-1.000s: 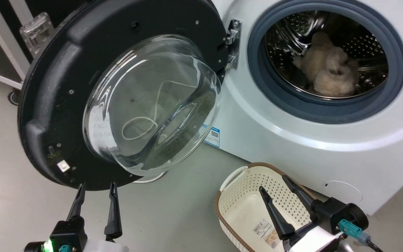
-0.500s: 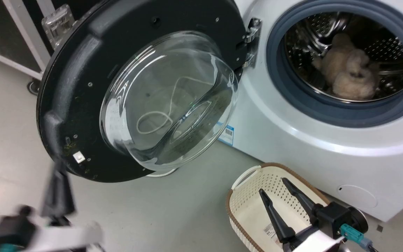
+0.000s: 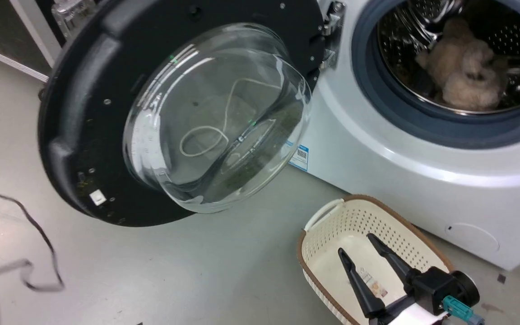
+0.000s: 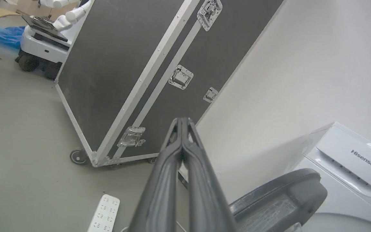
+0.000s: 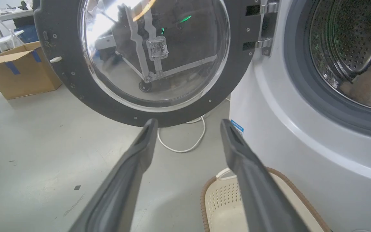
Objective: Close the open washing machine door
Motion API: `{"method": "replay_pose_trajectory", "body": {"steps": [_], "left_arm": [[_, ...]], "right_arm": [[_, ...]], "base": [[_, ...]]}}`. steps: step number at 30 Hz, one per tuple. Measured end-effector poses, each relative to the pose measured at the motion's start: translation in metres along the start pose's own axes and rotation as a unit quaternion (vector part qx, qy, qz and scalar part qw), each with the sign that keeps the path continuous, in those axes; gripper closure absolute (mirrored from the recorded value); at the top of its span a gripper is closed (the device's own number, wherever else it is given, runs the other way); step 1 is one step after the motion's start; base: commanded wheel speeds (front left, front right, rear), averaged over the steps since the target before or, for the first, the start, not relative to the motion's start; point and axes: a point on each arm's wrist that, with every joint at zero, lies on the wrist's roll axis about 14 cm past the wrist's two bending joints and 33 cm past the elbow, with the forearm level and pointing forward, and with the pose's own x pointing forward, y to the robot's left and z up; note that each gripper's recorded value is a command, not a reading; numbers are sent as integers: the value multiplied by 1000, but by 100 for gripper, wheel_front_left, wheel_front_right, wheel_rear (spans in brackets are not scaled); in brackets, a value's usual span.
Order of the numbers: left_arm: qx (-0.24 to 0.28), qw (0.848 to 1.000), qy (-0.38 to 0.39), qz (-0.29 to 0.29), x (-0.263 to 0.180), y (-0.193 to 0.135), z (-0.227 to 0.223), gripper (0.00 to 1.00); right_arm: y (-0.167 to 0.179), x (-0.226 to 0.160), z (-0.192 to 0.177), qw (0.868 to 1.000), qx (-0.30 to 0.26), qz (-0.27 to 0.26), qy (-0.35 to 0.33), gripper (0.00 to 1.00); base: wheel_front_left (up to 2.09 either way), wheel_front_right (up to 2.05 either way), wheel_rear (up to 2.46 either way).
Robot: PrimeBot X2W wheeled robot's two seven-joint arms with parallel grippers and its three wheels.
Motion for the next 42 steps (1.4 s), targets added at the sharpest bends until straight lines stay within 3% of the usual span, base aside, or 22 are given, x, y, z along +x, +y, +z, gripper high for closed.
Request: {"method": "replay_pose_trajectory", "body": {"steps": [3,4,5,8,9,10,11,18,25,26,27,28,29,30,34,37,42], "left_arm": [[-47,997,46,29,21,15,-5,100],[-116,988,77,63,30,26,-17,100],[-116,988,77,63,30,26,-17,100],[-199,964,144,100,32,35,-48,100],[-261,940,184,118,30,36,-69,100],[-261,940,184,118,30,36,-69,100],[-307,917,229,113,28,27,-89,100],[-313,888,324,93,16,5,-133,100],[-289,875,382,65,-2,-1,-150,100],[-291,870,395,53,-7,-5,-152,100],[-303,855,420,31,-18,-12,-154,100],[-303,855,420,31,-18,-12,-154,100],[-316,841,439,16,-30,-17,-155,100],[-316,841,439,16,-30,-17,-155,100],[-332,811,481,-30,-60,-32,-152,100],[-331,801,496,-47,-74,-39,-153,100],[-352,767,530,-83,-112,-66,-161,100]], "right_arm": [[-4,-1,-4,1000,0,-1,3,0],[-7,-3,-6,1000,-2,-2,5,0],[-7,-3,-6,1000,-2,-2,5,0],[-8,-6,-8,1000,-3,-2,9,0],[-9,-7,-10,1000,-4,-3,11,0],[-9,-7,-10,1000,-4,-3,11,0],[-10,-8,-11,1000,-4,-4,12,0],[-15,-9,-13,1000,-5,-5,14,0],[-18,-12,-13,1000,-9,-9,16,0],[-19,-13,-12,1000,-10,-10,15,0],[-19,-13,-9,1000,-13,-13,12,0],[-19,-13,-9,1000,-13,-13,12,0],[-19,-14,-5,1000,-14,-16,8,0],[-19,-14,-5,1000,-14,-16,8,0],[-17,-16,7,1000,-17,-25,-6,0],[-17,-17,12,999,-18,-33,-12,0],[-21,-24,25,998,-24,-53,-27,0]], "base": [[0,0,0],[0,0,0],[0,0,0],[0,0,0],[0,0,0],[0,0,0],[0,0,0],[0,0,0],[0,0,0],[0,0,0],[0,0,0],[0,0,0],[0,0,0],[0,0,0],[0,0,0],[0,0,0],[0,0,0]]}}
